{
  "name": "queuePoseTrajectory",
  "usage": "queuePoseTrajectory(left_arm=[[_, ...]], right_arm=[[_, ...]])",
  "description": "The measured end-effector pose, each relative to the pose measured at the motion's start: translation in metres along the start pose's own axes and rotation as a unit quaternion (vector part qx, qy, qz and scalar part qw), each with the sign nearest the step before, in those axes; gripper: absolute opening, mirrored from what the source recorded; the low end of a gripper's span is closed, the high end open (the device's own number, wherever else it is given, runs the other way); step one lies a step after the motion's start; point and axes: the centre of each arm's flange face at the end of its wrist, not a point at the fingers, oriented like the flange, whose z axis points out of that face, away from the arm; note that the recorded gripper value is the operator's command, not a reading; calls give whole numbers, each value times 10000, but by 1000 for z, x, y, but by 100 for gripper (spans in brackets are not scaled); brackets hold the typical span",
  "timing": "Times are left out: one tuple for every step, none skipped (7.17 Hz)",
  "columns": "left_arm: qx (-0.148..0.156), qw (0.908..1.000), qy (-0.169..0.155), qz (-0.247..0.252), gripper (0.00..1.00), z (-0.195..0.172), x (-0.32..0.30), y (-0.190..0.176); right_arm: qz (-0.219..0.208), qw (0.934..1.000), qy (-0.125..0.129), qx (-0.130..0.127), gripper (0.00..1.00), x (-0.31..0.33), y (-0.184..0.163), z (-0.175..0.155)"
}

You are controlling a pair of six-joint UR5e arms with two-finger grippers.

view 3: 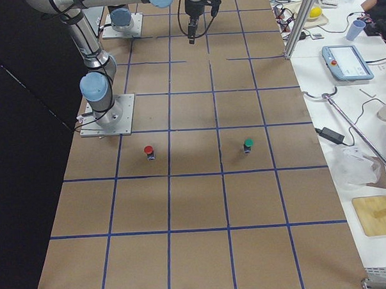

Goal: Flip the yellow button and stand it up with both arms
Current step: 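Lower the left gripper over the yellow button lying on its side, then close the left gripper on the grey base of the yellow button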

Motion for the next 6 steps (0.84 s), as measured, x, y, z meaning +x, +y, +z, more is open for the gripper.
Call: queuePoseTrajectory(left_arm=[[78, 9994, -40, 344, 99, 29, -31, -3], [163, 9980, -102, 604, 99, 57, -60, -5], [210, 9964, -146, 809, 98, 84, -82, -3], [259, 9937, -206, 1067, 98, 110, -99, -2], [279, 9919, -227, 1215, 98, 135, -118, 1], [245, 9929, -160, 1152, 97, 160, -142, 8]], right_arm=[[1, 10000, -5, 8, 100, 0, 0, 0], [1, 10000, -4, 15, 100, 0, 0, 0], [0, 10000, -13, 25, 100, 0, -1, -1], [14, 10000, -31, 38, 100, -1, -1, -1], [40, 10000, -41, 39, 100, -1, -1, -1], [53, 10000, -47, 38, 100, -1, -1, -1]])
